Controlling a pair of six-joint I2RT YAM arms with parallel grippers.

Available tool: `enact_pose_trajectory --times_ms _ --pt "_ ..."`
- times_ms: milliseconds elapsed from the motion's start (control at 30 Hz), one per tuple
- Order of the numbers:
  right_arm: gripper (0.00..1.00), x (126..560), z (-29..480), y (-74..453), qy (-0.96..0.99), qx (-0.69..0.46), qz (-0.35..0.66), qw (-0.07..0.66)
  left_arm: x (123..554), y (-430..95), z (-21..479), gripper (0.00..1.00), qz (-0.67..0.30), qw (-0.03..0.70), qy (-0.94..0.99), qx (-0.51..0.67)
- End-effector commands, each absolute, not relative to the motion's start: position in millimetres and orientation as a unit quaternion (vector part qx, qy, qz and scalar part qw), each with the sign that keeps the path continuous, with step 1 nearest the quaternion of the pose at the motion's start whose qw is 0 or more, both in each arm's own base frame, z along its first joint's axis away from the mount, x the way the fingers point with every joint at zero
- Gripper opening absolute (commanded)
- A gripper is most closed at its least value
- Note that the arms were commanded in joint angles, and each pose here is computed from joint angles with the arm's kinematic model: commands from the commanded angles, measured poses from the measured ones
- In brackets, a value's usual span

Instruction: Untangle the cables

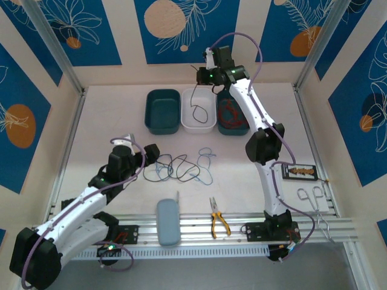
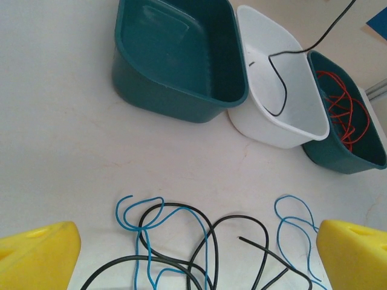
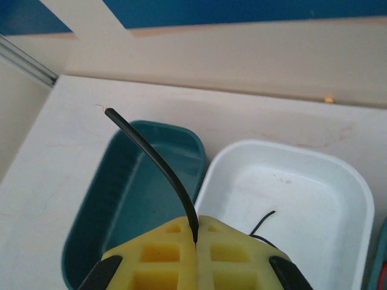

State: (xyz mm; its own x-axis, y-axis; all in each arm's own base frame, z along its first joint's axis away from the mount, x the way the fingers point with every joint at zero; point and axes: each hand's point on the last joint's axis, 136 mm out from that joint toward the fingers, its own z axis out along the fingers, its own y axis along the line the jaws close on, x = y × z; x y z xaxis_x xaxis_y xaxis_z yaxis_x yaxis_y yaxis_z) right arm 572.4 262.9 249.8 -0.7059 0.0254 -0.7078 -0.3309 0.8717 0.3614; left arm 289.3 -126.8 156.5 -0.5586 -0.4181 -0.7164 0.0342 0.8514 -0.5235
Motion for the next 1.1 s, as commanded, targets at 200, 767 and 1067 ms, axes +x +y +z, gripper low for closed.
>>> enact_pose_trajectory --times_ms 200,767,1067 --pt "0.00 555.9 151.8 262.6 0.942 -0.077 0.202 0.258 283.9 -118.7 148.1 1.00 -0.231 0.449 0.855 -0.114" --pt "0.30 556.6 116.5 257.3 0.955 -0.078 0.173 0.229 280.5 -119.3 140.5 1.00 -0.232 0.439 0.860 -0.115" --pt "0.39 554.8 156.2 242.3 0.950 -0.064 0.164 0.257 277.8 -117.9 138.2 1.00 -0.234 0.439 0.860 -0.119"
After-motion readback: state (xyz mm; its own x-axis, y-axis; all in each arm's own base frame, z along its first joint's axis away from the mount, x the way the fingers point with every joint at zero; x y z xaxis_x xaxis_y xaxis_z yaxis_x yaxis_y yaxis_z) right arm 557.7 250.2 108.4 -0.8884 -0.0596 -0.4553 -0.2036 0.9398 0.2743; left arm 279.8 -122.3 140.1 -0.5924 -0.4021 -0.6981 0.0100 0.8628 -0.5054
